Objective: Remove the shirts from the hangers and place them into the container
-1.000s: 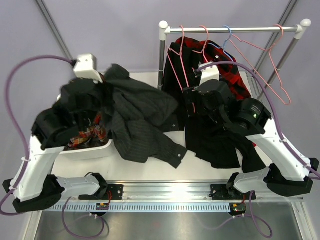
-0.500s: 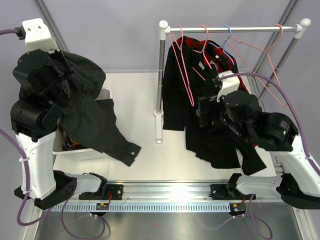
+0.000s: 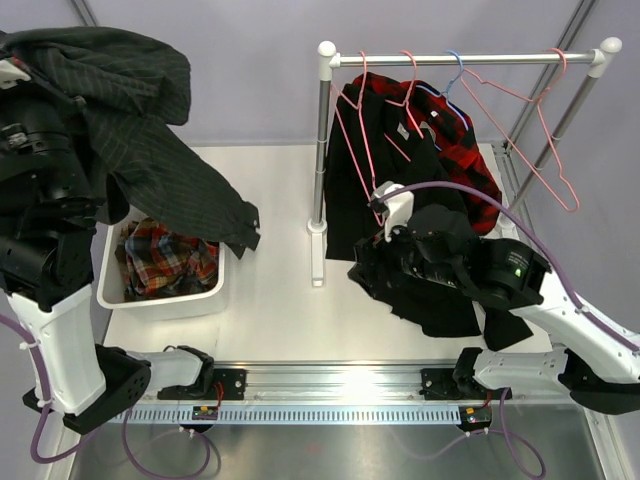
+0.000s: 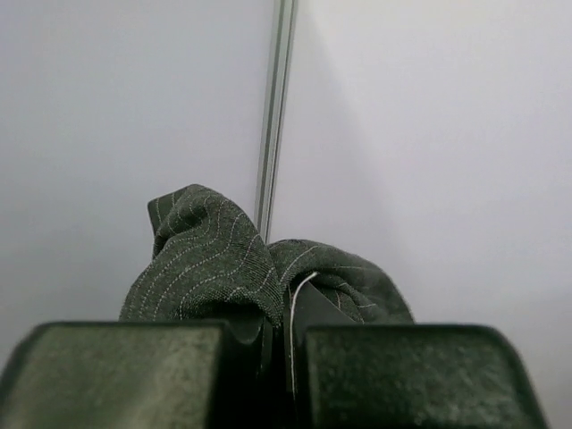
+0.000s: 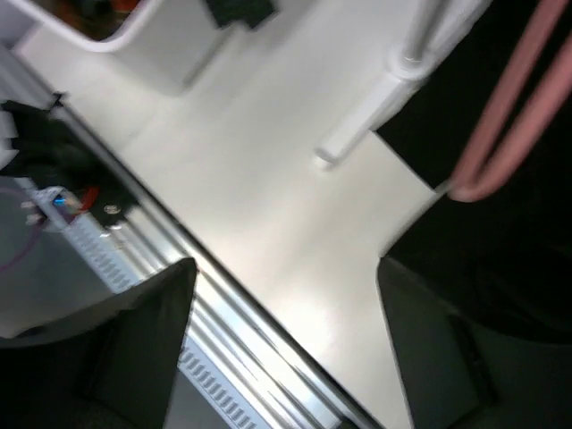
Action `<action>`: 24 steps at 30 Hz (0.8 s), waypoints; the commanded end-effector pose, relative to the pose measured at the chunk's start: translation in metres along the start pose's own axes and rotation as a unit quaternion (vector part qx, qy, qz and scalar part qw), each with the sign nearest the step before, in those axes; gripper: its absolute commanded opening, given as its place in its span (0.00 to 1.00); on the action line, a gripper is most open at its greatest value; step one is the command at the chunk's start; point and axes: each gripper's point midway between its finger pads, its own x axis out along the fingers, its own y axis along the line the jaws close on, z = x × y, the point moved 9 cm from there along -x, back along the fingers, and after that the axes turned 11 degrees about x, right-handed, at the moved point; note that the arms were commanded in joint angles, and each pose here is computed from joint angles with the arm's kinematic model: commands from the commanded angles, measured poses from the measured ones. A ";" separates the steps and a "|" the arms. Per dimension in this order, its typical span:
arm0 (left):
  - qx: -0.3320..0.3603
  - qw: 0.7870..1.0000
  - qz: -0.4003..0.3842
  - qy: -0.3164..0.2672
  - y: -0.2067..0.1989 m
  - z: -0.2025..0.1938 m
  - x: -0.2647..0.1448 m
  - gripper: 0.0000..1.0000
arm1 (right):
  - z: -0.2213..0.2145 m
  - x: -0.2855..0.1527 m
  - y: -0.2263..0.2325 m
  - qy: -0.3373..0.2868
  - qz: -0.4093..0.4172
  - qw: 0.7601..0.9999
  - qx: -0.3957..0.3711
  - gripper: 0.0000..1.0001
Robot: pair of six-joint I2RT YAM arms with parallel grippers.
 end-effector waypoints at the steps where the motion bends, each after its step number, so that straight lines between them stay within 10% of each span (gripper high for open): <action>1: -0.030 0.996 0.010 -0.078 0.014 0.032 0.001 0.00 | 0.019 0.000 0.047 -0.017 0.162 0.987 -0.011 0.85; 3: -0.033 0.996 0.012 -0.082 0.018 0.035 -0.001 0.00 | 0.018 0.015 0.069 0.014 0.210 0.977 -0.029 0.71; 7: -0.050 0.995 0.000 -0.091 0.026 0.041 -0.010 0.00 | 0.037 0.047 0.110 0.024 0.312 0.949 -0.043 0.12; 9: -0.063 0.994 -0.007 -0.093 0.032 0.043 -0.017 0.00 | 0.044 0.080 0.130 0.046 0.331 0.941 -0.047 0.03; 24: -0.058 0.994 -0.008 -0.094 0.040 0.043 -0.025 0.00 | 0.056 0.260 0.184 0.130 0.418 0.898 -0.049 0.00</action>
